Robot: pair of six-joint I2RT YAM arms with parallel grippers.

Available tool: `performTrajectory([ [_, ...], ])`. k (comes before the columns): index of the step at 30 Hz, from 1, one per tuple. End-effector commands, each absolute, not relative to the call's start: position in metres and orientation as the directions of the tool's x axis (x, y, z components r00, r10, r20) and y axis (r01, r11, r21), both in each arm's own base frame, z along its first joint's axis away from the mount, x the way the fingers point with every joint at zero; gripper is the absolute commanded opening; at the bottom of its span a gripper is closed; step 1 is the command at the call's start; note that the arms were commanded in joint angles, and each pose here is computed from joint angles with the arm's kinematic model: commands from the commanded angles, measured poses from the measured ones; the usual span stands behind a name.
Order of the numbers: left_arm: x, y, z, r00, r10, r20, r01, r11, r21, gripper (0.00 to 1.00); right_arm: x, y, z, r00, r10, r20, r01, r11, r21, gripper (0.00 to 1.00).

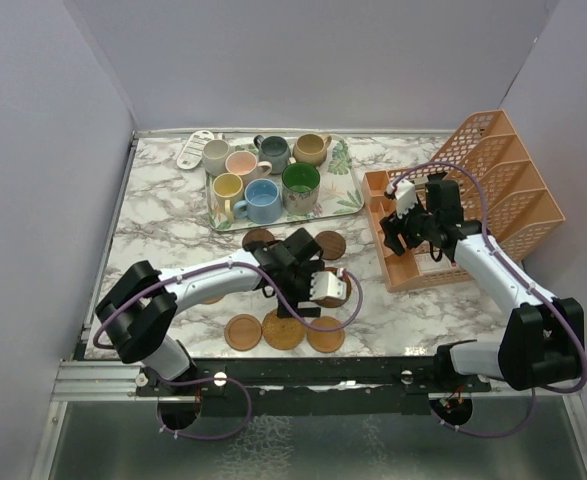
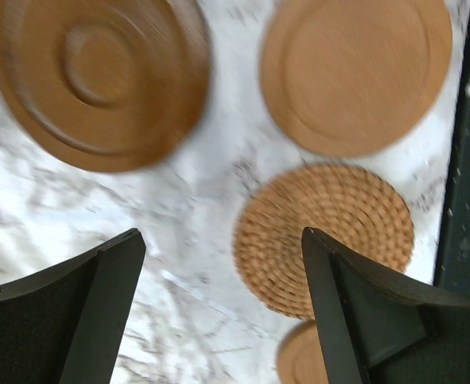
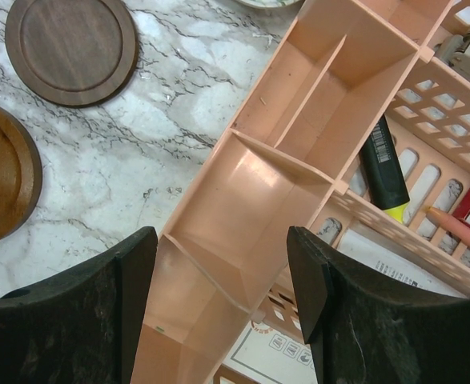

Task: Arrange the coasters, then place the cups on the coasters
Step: Move the coaster to the center of the board.

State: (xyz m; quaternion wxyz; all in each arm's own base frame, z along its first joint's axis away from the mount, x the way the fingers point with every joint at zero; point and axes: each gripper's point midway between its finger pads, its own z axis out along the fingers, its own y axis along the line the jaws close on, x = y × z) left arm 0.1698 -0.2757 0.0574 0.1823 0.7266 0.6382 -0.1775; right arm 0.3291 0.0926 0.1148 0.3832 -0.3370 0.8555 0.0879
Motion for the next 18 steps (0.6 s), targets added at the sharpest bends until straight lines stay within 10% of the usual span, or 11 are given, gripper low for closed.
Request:
performTrajectory([
  [1, 0.194, -0.316, 0.08, 0.151, 0.808, -0.57, 0.988, -0.114, 0.1, 0.82, 0.327, 0.091, 0.114, -0.482, -0.505, -0.716, -0.652, 0.753, -0.092, 0.67],
  [18, 0.287, -0.363, 0.034, -0.004, 0.838, -0.545, 0.944, 0.184, 0.275, 0.8, 0.33, 0.078, 0.124, -0.488, -0.462, -0.74, -0.613, 0.785, -0.086, 0.66],
])
